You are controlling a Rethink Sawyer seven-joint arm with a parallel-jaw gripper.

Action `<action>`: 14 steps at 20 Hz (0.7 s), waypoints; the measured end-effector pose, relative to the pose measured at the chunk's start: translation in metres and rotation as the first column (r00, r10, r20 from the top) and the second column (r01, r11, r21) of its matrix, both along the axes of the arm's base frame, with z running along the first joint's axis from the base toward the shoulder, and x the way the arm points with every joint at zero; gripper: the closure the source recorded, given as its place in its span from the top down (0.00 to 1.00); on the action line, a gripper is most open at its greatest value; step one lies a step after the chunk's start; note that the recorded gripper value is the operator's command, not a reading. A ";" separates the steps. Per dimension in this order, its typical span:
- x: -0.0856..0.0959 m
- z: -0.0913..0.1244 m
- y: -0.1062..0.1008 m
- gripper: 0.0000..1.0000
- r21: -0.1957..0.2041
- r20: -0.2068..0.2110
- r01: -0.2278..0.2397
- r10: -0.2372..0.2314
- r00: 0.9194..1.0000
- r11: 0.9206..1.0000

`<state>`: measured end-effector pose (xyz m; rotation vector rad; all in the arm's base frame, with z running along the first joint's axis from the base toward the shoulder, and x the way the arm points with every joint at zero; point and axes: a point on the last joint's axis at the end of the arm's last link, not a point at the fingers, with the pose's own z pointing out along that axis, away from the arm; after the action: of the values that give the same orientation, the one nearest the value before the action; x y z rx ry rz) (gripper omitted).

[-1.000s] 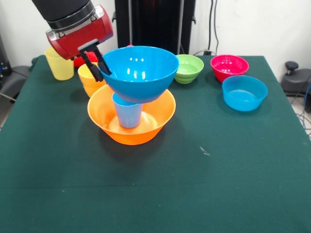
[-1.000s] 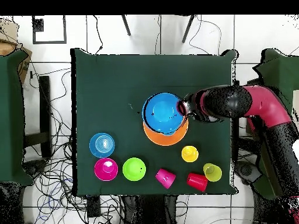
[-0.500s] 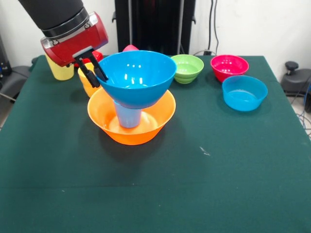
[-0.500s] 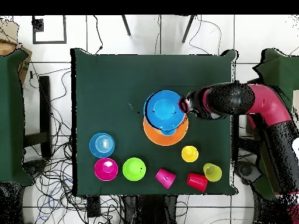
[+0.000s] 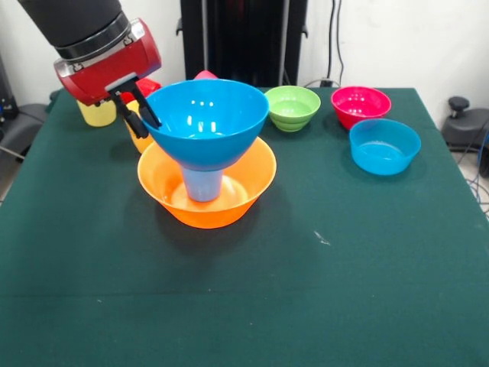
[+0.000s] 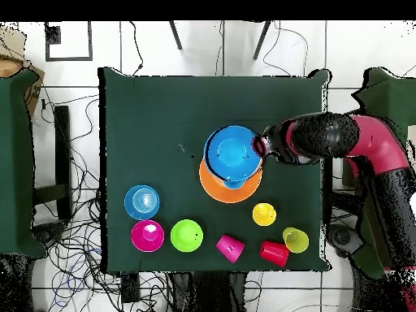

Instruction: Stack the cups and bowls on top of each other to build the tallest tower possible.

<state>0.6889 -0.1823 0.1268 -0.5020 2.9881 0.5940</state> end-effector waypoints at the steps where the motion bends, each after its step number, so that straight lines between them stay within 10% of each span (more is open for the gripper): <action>1: 0.001 0.000 -0.001 0.00 -0.002 0.005 -0.004 0.004 1.000 1.000; 14: 0.003 -0.001 -0.009 0.00 -0.014 0.017 -0.017 0.018 1.000 1.000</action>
<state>0.6919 -0.1911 0.1258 -0.5319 2.9766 0.5674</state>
